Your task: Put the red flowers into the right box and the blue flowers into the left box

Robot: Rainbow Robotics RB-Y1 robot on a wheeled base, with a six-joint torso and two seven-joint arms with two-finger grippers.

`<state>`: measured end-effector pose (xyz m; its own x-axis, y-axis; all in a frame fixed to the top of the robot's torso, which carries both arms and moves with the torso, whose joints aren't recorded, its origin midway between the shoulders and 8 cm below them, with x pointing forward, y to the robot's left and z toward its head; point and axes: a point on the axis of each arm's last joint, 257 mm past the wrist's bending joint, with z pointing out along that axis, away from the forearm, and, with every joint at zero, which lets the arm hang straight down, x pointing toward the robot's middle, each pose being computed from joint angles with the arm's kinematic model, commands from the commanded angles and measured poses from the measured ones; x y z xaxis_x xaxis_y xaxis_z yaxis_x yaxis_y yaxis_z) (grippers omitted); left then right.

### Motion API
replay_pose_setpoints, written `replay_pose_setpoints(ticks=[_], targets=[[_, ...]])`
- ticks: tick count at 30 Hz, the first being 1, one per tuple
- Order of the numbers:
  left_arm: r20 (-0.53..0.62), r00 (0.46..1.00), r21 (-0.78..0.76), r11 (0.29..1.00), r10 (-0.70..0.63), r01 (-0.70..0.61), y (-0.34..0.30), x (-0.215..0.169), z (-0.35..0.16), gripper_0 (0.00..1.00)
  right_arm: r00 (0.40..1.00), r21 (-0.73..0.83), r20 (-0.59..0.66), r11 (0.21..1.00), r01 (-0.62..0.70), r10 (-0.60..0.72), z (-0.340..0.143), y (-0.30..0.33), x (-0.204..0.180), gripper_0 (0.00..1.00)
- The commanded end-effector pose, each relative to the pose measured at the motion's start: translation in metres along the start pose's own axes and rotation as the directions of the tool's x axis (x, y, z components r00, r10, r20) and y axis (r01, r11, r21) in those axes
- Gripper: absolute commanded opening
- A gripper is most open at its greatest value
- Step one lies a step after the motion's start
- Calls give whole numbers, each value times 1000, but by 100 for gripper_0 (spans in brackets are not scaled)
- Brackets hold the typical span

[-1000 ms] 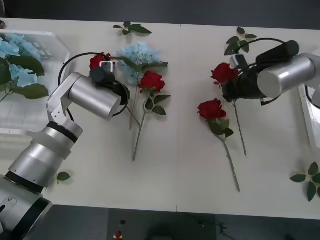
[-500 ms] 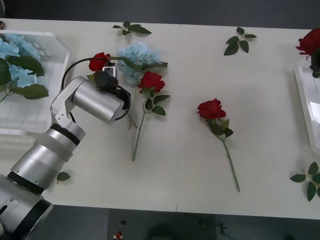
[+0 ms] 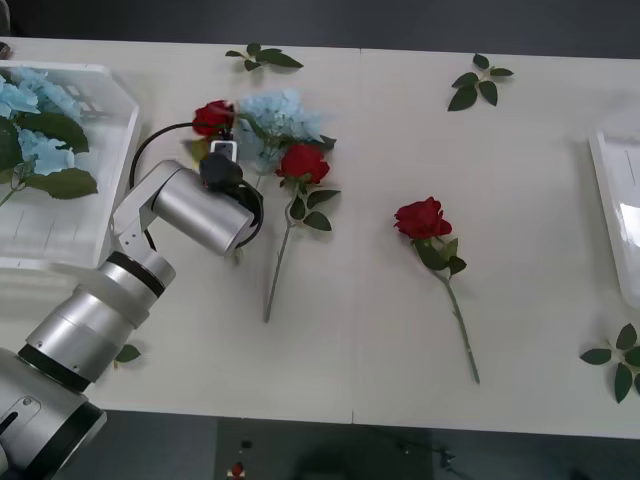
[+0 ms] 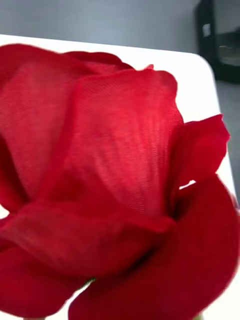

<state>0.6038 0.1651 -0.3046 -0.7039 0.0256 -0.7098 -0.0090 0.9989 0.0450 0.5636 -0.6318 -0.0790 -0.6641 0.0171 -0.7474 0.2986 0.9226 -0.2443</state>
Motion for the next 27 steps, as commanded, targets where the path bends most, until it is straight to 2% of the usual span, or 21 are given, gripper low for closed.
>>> replay_pose_setpoints(ticks=[1,6,14,20,27], targets=[[25,1000,8,1000,-12,12,5,-3,-5,0,999,17,39,999,33,-34,0,-3,-19,100],[23,998,43,998,-52,51,20,7,-21,0,997,4,42,998,62,-62,3,5,-15,100],[8,999,112,993,-44,43,57,23,-63,0,999,-69,48,997,25,-22,3,32,-16,100],[11,1000,141,990,-16,15,87,49,-89,0,999,-279,-38,960,-23,13,-20,118,1,100],[17,1000,116,993,25,-27,114,80,-114,0,991,-462,-132,886,-36,-28,-52,210,35,100]])
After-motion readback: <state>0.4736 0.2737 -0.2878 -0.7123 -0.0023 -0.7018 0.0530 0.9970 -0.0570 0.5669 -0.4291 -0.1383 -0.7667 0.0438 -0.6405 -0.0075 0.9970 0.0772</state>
